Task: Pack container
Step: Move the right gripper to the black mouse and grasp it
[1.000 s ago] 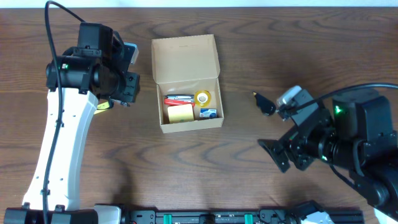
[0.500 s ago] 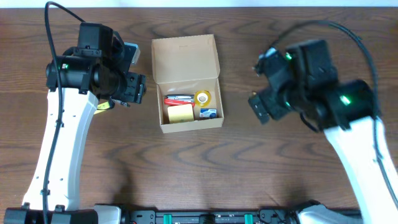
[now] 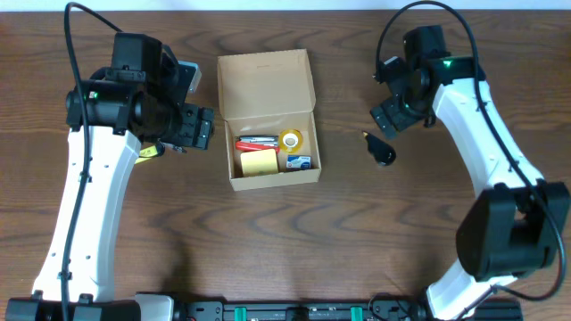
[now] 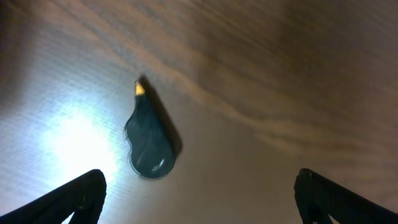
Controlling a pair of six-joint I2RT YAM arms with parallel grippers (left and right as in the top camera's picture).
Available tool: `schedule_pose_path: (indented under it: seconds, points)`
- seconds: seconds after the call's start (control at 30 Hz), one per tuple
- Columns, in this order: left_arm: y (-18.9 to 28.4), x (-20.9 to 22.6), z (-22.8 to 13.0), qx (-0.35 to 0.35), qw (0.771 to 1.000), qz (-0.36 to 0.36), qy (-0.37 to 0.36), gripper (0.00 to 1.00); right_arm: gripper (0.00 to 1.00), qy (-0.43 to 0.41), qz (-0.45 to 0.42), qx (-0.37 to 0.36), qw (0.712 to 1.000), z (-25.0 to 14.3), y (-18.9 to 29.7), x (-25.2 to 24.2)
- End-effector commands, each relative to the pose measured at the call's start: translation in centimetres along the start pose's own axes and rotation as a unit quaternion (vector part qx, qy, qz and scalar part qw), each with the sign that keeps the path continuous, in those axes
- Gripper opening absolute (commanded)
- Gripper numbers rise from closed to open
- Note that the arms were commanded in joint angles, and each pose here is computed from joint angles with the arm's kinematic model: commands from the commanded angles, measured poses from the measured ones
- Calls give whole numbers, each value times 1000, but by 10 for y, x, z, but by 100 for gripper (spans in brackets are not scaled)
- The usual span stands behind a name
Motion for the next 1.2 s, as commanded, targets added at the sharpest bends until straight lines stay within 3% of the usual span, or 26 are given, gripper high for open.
schedule_pose_path:
  seconds: [0.0, 0.37, 1.17]
  points:
    - [8, 0, 1, -11, 1000, 2, 2, 89, 99, 34, 38, -4, 999, 2, -18, 0]
    - [8, 0, 1, -11, 1000, 2, 2, 94, 97, 71, 129, 45, 988, -11, -55, 22]
    - [8, 0, 3, -15, 1000, 3, -5, 95, 93, 74, 126, 78, 986, -39, -85, 36]
Point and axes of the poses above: each gripper's point midway between its finger pads, its own y axis back along the fingers, its own x axis along the line the jaws close on, z = x × y, the point moved 6 cm from there along y, back along the fingers, and after that the axes turned 5 degrees about -y, right-handed, at the moved point
